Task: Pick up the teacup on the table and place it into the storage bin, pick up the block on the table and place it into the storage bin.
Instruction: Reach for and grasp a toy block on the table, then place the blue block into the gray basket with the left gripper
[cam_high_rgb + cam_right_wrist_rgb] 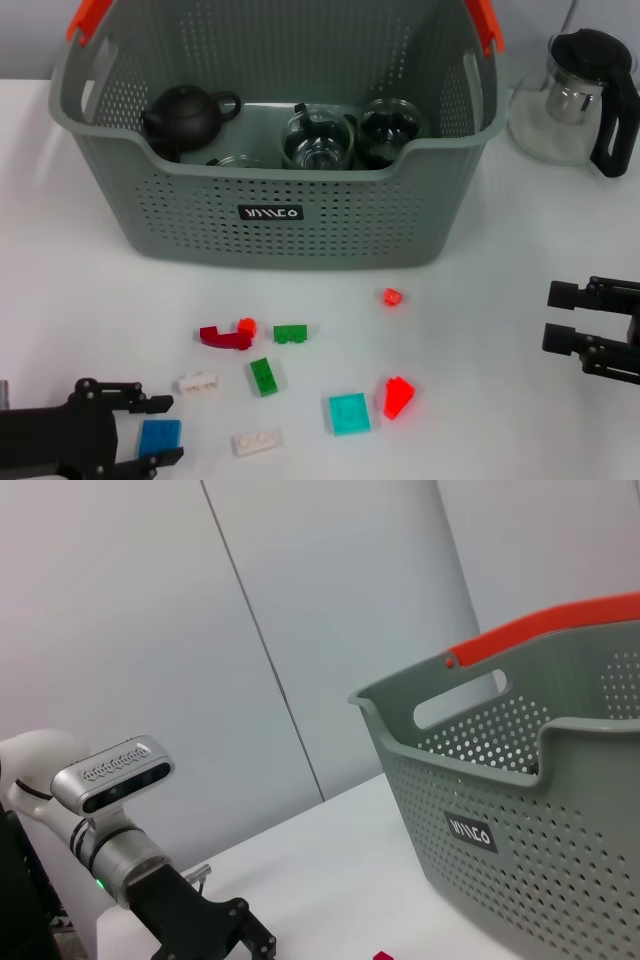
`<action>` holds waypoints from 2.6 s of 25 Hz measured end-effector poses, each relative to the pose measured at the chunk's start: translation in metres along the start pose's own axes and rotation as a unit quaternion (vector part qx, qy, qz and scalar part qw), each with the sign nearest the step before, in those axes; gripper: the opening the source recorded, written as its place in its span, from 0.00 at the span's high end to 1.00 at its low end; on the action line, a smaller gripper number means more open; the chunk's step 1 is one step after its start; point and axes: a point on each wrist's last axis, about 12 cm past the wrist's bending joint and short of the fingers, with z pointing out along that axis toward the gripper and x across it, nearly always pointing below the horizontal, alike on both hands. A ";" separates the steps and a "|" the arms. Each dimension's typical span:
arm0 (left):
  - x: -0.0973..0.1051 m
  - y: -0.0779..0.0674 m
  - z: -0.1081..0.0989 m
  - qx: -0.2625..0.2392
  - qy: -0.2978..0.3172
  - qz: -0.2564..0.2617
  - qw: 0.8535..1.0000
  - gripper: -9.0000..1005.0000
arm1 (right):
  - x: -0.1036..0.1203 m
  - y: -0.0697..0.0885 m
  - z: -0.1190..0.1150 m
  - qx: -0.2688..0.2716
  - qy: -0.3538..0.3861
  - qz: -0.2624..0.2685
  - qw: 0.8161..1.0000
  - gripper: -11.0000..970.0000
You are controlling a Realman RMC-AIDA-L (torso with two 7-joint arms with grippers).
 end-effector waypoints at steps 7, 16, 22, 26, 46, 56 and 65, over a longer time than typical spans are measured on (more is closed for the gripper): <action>0.008 -0.003 0.000 -0.019 0.013 0.016 1.000 0.47 | -0.001 -0.001 0.000 0.000 0.000 -0.001 1.000 0.37; 0.010 -0.005 0.000 -0.026 0.016 0.025 0.999 0.47 | -0.002 -0.001 0.001 -0.001 0.000 -0.003 1.000 0.37; 0.011 -0.004 0.003 -0.036 0.021 0.025 0.999 0.47 | -0.002 -0.001 0.001 -0.002 0.000 -0.003 1.000 0.37; 0.011 -0.003 0.003 -0.041 0.023 0.026 0.999 0.48 | -0.002 -0.001 0.001 -0.002 0.000 -0.003 1.000 0.37; -0.008 0.011 -0.022 -0.045 -0.024 -0.020 0.999 0.60 | -0.004 -0.002 0.001 -0.002 0.000 -0.005 1.000 0.37; -0.047 0.033 -0.038 0.016 -0.108 -0.140 0.984 0.60 | -0.006 -0.003 0.004 -0.006 0.000 -0.008 1.000 0.37; -0.105 0.059 -0.005 0.120 -0.259 -0.181 0.941 0.60 | -0.007 -0.003 0.006 -0.009 0.000 -0.011 1.000 0.37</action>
